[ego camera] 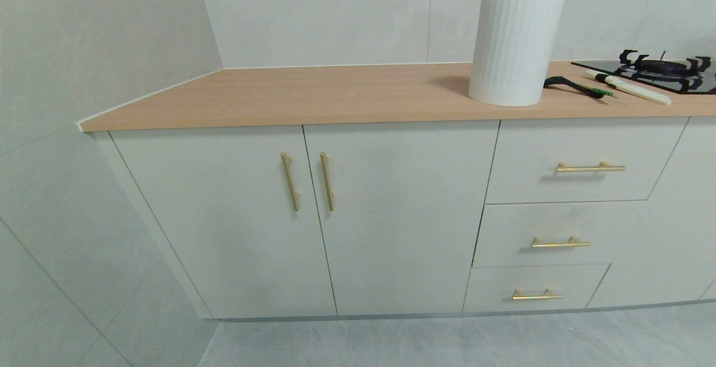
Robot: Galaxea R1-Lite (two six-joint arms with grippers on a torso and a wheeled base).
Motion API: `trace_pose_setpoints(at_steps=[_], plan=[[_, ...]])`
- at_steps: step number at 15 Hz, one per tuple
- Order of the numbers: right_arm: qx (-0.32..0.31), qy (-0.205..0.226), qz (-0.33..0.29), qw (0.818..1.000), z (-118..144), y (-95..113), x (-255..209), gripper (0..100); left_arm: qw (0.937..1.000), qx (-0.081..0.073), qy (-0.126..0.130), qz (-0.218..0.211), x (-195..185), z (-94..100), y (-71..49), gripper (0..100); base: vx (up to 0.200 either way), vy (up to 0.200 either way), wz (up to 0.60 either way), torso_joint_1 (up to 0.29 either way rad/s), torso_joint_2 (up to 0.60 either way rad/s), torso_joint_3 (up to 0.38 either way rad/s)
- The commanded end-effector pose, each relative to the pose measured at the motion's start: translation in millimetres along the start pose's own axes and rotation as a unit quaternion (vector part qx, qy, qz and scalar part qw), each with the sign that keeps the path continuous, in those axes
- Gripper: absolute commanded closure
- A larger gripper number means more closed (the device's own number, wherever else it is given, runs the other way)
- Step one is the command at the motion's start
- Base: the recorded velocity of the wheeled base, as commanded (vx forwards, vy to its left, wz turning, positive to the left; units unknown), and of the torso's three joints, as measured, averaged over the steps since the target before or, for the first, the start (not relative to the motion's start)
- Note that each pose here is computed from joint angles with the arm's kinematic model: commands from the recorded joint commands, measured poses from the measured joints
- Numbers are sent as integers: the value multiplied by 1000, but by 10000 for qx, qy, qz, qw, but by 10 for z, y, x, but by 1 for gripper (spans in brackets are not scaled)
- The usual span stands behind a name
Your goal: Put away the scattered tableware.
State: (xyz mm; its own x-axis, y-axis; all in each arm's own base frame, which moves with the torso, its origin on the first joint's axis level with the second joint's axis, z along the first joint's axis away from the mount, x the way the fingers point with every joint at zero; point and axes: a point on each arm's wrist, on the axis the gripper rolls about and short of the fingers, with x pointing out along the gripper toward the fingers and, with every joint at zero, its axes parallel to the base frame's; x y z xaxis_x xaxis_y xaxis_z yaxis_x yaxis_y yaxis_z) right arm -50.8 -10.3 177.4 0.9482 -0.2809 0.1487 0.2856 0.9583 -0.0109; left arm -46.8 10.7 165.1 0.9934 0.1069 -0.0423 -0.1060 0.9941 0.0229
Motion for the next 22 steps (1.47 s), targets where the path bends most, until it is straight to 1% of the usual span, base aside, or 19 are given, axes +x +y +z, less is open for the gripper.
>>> trace_pose_setpoints(at_steps=[1, 2, 3, 4, 5, 6, 7, 8, 9, 10, 11, 12, 13, 14, 16, 17, 22], plan=[[25, -271, -296, 9992, -146, -20, -188, 0, 9989, -76, -159, 440, -77, -142, -17, 0, 0, 0, 0, 0, 0, 0], [7, -205, -330, 9992, -199, -13, -189, 0, 9984, -59, -172, 533, -86, -199, -30, 0, 0, 0, 0, 0, 0, 0], [-7, -85, -392, 9992, -264, -5, -161, 0, 9981, 24, -211, 581, -104, -352, -51, 0, 0, 0, 0, 0, 0, 0], [-4, -29, -358, 9994, -295, 2, -148, 0, 9979, 6, -83, 639, -63, -429, -58, 0, 0, 0, 0, 0, 0, 0], [-46, 123, -334, 9994, -384, 18, -113, 0, 9979, -114, -31, 638, -47, -459, -60, 0, 0, 0, 0, 0, 0, 0], [-96, 328, -208, 9992, -523, 45, -61, 0, 9976, -290, -42, 622, -43, -463, -61, 0, 0, 0, 0, 0, 0, 0], [-118, 439, -48, 9990, -625, 68, -24, 0, 9974, -358, -91, 613, -41, -456, -61, 0, 0, 0, 0, 0, 0, 0], [-93, 530, 276, 9982, -877, 122, 64, 0, 9972, -404, -228, 587, 17, -496, -69, 0, 0, 0, 0, 0, 0, 0], [-60, 392, 393, 9984, -971, 144, 101, 0, 9976, -362, -308, 511, 110, -601, -85, 0, 0, 0, 0, 0, 0, 0], [-44, 440, 524, 9976, -982, 150, 100, 0, 9980, -289, -341, 436, 197, -731, -100, 0, 0, 0, 0, 0, 0, 0], [4, 522, 647, 9965, -996, 155, 97, 0, 9982, -128, -472, 344, 262, -829, -113, 0, 0, 0, 0, 0, 0, 0], [44, 530, 706, 9961, -995, 158, 95, 0, 9986, -156, -413, 296, 263, -841, -115, 0, 0, 0, 0, 0, 0, 0], [97, 604, 965, 9935, -1013, 170, 92, 0, 9987, -270, -371, 207, 264, -851, -119, 0, 0, 0, 0, 0, 0, 0], [53, 825, 1132, 9901, -1053, 177, 83, 0, 9991, -250, -349, -69, 265, -855, -132, 0, 0, 0, 0, 0, 0, 0], [68, 756, 1176, 9902, -1042, 179, 85, 0, 9991, -123, -298, -280, 265, -866, -142, 0, 0, 0, 0, 0, 0, 0], [60, 763, 1176, 9901, -1044, 179, 85, 0, 9990, -95, -262, -356, 265, -874, -145, 0, 0, 0, 0, 0, 0, 0], [69, 756, 1183, 9901, -1045, 180, 86, 0, 9988, -83, -225, -418, 265, -881, -148, 0, 0, 0, 0, 0, 0, 0]])
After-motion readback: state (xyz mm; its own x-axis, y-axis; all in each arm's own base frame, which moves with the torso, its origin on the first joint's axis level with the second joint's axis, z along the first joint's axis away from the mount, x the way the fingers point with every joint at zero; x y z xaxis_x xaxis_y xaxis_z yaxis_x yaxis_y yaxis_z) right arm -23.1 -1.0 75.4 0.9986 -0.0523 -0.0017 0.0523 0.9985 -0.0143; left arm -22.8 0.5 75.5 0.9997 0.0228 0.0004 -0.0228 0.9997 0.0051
